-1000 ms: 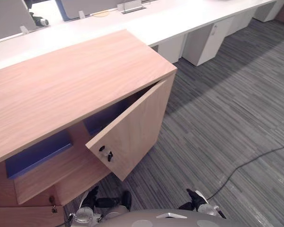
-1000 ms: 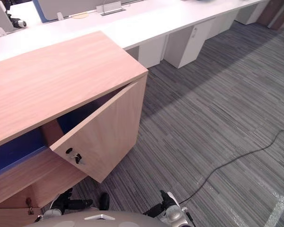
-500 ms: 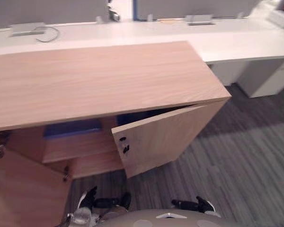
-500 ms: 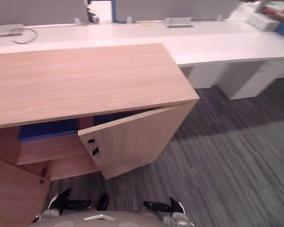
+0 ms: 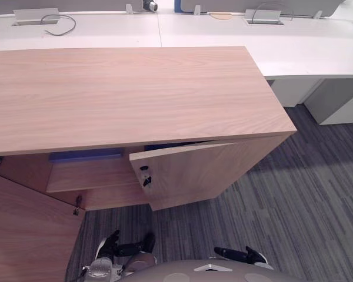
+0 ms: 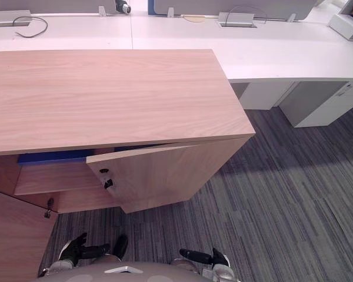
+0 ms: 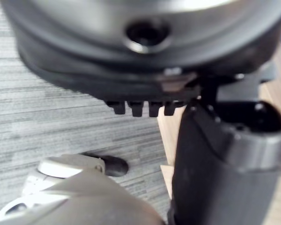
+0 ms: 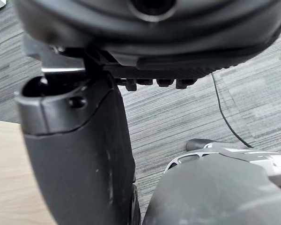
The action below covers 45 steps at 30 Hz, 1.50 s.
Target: Walk over to the cabinet, pick up the folder, carry it to the office cabinet, place the folder inside the office cabinet, then close the office cabinet door
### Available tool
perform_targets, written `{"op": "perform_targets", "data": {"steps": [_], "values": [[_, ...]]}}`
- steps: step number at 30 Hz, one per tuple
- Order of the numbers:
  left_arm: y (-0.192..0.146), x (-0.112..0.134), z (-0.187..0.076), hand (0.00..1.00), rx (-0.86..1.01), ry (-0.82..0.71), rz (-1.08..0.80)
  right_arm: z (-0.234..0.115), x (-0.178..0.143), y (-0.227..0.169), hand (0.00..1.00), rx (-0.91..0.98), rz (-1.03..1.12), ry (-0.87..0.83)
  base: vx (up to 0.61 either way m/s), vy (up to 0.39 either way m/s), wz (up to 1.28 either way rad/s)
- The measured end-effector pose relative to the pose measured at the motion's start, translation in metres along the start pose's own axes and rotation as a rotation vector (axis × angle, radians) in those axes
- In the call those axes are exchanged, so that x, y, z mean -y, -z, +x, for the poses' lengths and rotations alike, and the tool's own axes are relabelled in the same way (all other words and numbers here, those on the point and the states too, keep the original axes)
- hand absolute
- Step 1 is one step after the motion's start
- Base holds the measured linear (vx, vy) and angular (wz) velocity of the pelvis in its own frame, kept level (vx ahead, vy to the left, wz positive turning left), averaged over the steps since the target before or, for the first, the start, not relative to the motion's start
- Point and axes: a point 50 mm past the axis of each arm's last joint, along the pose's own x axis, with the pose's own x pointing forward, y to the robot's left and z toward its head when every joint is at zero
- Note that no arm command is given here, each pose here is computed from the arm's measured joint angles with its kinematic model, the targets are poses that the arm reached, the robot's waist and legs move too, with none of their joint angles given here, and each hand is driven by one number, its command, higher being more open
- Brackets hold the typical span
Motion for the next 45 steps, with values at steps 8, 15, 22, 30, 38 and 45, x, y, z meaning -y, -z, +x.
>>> {"op": "perform_targets", "data": {"steps": [8,15,22,30,38,45], "values": [[-0.006,0.006,0.001,1.00,0.018,0.025,0.020,-0.001,0.007,0.005,1.00,-0.012,-0.007,0.016,-0.14,0.012,0.36],[-0.029,0.007,0.003,1.00,0.099,-0.001,-0.103,0.002,0.015,-0.011,1.00,0.031,-0.018,0.040,-0.13,0.035,0.94],[-0.048,0.016,0.009,1.00,0.108,0.015,-0.099,0.002,0.021,-0.015,1.00,0.037,-0.005,0.059,-0.03,0.109,1.43],[-0.033,0.024,0.008,1.00,0.043,0.027,-0.096,0.000,0.029,0.002,1.00,-0.017,0.098,0.091,0.02,0.142,1.23],[0.008,0.019,0.001,1.00,-0.105,-0.013,-0.145,-0.003,0.027,0.012,1.00,-0.034,0.087,0.083,0.04,0.028,0.52],[-0.033,0.003,-0.004,1.00,0.099,-0.106,-0.317,-0.004,0.031,0.022,1.00,-0.059,0.098,0.092,0.02,-0.085,0.05]]}}
